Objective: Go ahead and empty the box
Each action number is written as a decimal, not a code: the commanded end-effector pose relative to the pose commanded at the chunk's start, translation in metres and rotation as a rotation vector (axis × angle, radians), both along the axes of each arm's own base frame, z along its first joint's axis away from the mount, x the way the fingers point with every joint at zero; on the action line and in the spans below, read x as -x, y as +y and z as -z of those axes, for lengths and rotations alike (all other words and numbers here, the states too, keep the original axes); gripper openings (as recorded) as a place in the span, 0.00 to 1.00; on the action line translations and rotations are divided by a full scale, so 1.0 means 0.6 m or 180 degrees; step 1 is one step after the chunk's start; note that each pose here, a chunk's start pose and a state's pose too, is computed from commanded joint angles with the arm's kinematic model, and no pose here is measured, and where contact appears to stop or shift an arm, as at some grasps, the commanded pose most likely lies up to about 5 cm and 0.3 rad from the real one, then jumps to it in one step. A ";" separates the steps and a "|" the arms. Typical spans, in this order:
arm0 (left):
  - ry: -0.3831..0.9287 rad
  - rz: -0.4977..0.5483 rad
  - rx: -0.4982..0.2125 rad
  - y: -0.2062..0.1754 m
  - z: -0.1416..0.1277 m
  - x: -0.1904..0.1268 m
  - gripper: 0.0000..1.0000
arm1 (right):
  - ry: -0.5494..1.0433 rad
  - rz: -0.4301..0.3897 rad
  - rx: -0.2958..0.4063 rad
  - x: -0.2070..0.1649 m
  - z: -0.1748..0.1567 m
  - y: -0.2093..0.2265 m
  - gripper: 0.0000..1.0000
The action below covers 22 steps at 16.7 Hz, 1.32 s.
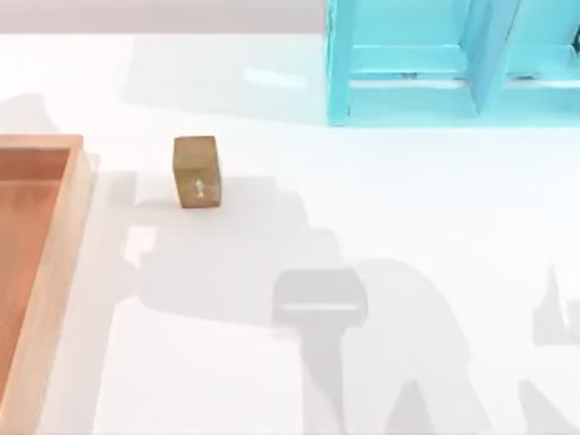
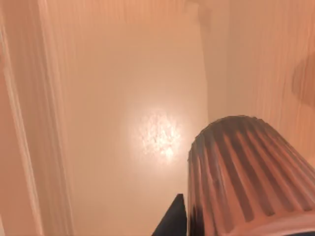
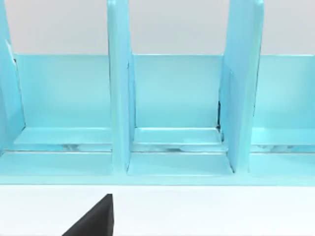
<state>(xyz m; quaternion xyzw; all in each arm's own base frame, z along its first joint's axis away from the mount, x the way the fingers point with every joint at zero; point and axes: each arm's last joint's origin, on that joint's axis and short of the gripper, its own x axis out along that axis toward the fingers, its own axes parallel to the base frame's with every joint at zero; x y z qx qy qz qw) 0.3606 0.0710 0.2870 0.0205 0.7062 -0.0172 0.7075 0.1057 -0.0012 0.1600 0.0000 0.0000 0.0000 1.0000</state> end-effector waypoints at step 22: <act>-0.0015 0.0000 0.0002 -0.579 0.145 0.222 0.00 | 0.0000 0.0000 0.0000 0.000 0.000 0.000 1.00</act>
